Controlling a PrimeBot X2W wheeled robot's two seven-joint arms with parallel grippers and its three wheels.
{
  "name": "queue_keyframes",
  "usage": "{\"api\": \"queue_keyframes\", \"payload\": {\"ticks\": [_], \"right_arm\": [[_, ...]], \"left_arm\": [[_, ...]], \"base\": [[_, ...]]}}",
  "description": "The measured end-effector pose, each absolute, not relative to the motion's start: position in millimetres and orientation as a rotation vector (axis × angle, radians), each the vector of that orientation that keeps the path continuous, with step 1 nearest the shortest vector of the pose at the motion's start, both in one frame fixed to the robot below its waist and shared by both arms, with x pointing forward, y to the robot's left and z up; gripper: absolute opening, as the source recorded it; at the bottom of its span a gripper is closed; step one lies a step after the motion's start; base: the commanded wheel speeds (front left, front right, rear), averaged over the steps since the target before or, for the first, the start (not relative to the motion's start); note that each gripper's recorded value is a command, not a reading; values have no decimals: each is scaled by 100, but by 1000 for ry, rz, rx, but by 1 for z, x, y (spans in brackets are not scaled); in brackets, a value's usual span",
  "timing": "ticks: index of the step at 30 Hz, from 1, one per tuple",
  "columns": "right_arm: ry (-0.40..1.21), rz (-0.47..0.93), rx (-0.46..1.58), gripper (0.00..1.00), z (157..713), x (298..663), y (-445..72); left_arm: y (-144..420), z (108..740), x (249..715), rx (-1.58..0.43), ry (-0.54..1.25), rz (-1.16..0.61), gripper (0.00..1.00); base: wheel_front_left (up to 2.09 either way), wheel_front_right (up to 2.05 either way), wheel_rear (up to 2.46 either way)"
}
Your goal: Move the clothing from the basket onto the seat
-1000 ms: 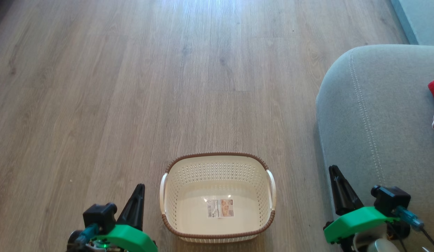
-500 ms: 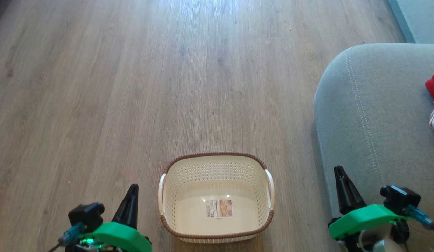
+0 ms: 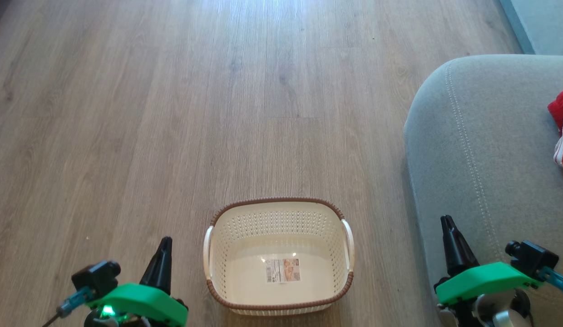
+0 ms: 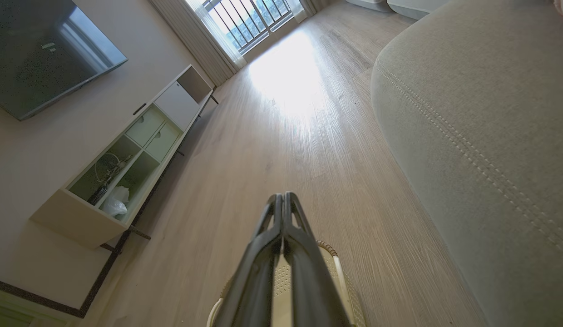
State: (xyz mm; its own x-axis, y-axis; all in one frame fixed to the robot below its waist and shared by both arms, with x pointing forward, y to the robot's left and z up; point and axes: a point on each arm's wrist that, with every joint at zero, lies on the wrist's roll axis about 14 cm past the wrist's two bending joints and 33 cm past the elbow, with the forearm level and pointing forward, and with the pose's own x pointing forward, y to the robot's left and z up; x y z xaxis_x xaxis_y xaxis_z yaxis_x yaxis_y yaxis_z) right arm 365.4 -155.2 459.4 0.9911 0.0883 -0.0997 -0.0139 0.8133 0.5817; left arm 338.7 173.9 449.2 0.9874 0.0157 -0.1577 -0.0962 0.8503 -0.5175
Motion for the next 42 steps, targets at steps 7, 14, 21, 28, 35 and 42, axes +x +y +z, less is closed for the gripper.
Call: {"api": "queue_keyframes", "payload": {"ticks": [7,14,21,28,35,42], "right_arm": [[134,31,691,0,458,365,-160],[135,7,762,0,459,366,-166],[126,-9,835,0,462,369,-170],[134,-28,906,0,460,368,-174],[134,-50,978,0,460,368,-180],[134,-65,1050,0,459,367,-183]], "left_arm": [[174,452,344,-628,152,65,0],[177,450,345,-706,159,79,0],[179,449,346,-785,167,87,0],[179,453,351,-861,163,89,0],[182,453,352,-939,164,99,0],[182,453,353,-1017,168,98,0]], "base": [[0,0,0],[0,0,0],[0,0,0],[0,0,0],[0,0,0],[0,0,0]]}}
